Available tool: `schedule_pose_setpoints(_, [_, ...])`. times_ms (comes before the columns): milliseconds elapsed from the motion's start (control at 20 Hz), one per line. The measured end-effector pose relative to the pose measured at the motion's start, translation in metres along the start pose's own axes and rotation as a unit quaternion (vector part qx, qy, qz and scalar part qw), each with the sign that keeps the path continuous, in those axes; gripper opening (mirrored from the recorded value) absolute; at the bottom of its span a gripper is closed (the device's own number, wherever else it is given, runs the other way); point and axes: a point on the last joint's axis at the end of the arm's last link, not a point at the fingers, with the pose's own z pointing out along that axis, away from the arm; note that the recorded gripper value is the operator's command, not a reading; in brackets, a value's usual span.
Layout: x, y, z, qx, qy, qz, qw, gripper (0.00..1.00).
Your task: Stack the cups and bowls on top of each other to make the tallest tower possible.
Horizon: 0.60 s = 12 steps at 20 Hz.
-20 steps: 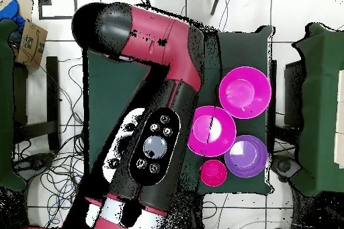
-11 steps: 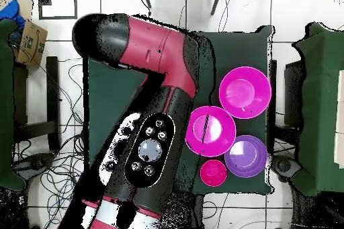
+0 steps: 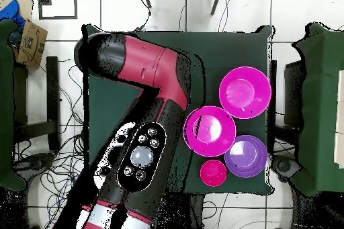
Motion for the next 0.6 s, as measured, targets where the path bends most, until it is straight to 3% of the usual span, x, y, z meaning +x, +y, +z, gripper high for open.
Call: schedule_pose_setpoints(600, [0.0005, -0.0044, 0.0036, 0.002, 0.002, 0.003, 1.0000, 1.00])
